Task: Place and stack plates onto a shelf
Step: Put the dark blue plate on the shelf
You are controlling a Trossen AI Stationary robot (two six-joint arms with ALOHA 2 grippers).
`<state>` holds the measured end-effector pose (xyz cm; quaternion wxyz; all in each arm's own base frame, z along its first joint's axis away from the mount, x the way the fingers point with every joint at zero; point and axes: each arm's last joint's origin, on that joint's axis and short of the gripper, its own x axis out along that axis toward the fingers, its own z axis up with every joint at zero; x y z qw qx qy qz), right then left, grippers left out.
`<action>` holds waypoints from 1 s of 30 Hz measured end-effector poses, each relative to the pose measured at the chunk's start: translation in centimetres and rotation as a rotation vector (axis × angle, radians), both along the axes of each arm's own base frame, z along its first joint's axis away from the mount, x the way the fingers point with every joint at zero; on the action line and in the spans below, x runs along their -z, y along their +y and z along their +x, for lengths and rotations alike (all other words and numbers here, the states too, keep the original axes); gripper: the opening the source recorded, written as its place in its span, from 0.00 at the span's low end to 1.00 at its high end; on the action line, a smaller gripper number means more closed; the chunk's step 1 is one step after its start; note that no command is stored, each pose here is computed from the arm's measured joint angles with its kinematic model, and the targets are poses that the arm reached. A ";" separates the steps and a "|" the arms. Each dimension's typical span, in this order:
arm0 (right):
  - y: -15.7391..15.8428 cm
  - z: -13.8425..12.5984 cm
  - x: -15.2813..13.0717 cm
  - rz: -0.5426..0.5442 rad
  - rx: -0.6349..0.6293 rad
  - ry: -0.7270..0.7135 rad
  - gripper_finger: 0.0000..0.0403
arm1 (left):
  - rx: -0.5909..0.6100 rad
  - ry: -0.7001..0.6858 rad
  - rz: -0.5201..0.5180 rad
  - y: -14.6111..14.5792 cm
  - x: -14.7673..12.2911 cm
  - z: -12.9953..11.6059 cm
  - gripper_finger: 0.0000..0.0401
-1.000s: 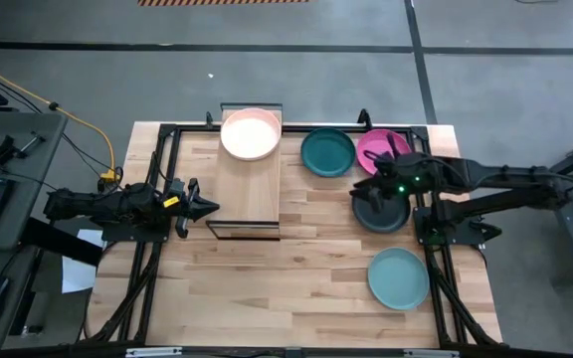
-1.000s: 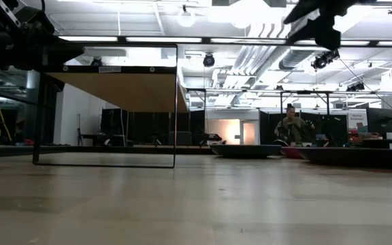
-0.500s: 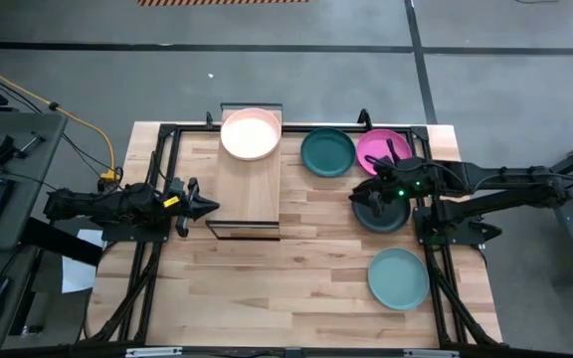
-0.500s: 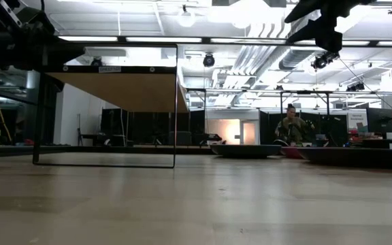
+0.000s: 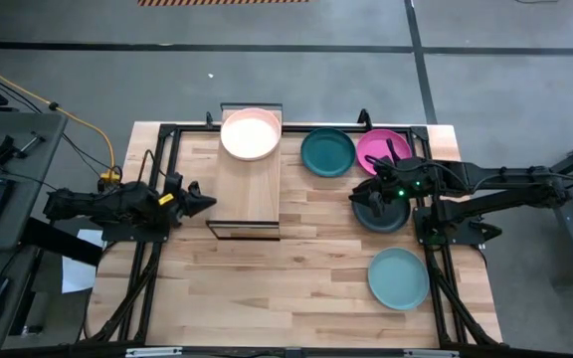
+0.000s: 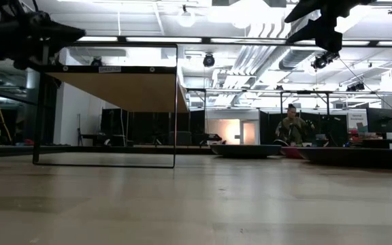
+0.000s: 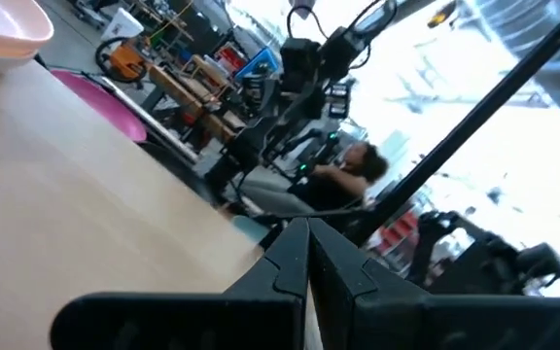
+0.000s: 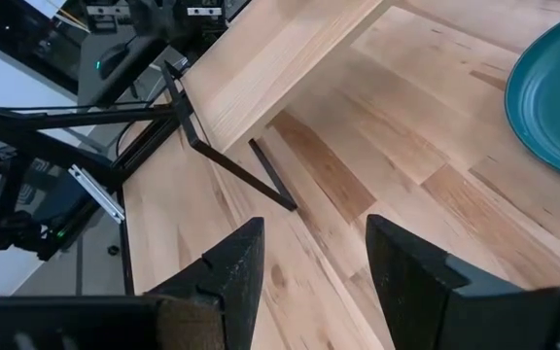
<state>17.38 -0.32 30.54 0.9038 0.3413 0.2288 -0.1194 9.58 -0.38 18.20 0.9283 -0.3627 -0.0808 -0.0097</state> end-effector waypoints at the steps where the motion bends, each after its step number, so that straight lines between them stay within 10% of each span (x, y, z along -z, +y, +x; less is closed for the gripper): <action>1: 0.0 0.0 0.0 0.000 -0.001 0.000 0.40 | 0.000 -0.017 -0.008 0.0 -0.2 0.0 0.00; 13: 0.0 0.0 0.0 0.028 0.006 -0.006 0.40 | -0.201 -0.318 -0.015 0.6 -3.7 -1.2 0.05; 30: 0.0 0.3 -0.5 0.023 0.005 -0.059 0.40 | -0.327 -0.034 0.311 0.5 -12.5 2.9 0.40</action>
